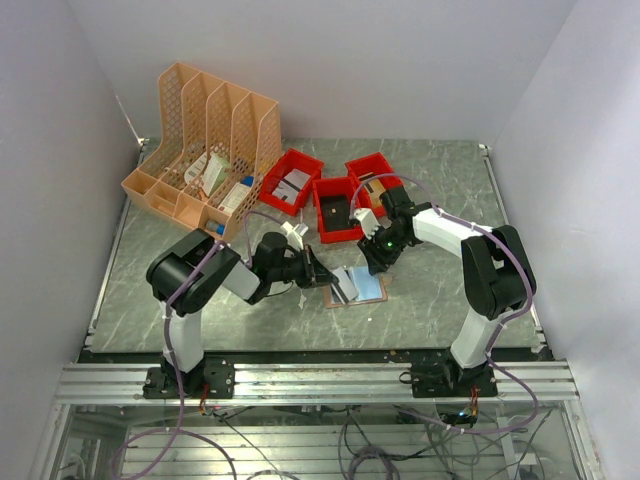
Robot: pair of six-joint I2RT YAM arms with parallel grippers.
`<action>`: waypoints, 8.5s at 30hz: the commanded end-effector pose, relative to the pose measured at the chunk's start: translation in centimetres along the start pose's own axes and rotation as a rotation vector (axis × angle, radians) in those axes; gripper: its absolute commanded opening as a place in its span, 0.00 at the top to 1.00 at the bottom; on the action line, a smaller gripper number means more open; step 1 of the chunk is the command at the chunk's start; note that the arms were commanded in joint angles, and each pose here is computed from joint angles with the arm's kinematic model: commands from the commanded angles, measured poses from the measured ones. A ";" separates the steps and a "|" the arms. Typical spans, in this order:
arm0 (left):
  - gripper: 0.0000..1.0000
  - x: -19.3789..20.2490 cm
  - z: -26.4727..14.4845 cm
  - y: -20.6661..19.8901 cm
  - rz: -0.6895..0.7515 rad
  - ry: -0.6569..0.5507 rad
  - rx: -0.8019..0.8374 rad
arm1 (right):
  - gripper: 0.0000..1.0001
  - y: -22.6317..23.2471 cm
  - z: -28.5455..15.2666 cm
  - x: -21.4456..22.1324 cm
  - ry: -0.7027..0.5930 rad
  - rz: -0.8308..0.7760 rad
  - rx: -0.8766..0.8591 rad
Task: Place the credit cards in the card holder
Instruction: Insert the credit card into the card holder, then turn over the card slot in the card holder.
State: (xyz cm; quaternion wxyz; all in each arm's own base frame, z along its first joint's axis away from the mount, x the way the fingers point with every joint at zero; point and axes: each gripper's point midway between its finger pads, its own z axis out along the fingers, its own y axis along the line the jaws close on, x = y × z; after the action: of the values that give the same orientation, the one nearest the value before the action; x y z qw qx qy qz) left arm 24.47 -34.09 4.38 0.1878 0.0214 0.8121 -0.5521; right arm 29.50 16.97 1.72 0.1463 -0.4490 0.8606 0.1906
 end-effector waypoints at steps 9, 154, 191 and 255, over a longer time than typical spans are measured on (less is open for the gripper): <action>0.93 -0.2 1.0 0.3 -0.031 0.039 0.007 | 0.64 0.4 1.0 0.7 0.035 0.001 -0.022; 0.88 4.6 0.8 4.4 -0.406 0.187 -0.202 | 0.57 4.1 1.6 -2.7 -0.043 -0.077 -0.085; 0.84 5.4 0.9 5.5 -0.414 0.209 -0.216 | 0.89 15.2 3.3 -2.6 -0.121 -0.854 -0.174; 0.59 -4.5 -4.6 -5.0 0.185 -0.228 -0.106 | 0.14 10.5 -6.5 -6.0 -0.416 -0.323 -0.419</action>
State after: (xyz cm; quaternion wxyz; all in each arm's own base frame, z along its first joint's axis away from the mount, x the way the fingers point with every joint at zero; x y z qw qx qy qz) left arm 24.74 -33.36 9.81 0.2111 -0.0050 0.8188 -0.5338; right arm 24.75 23.31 11.05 0.2806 -0.5936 0.6650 0.3559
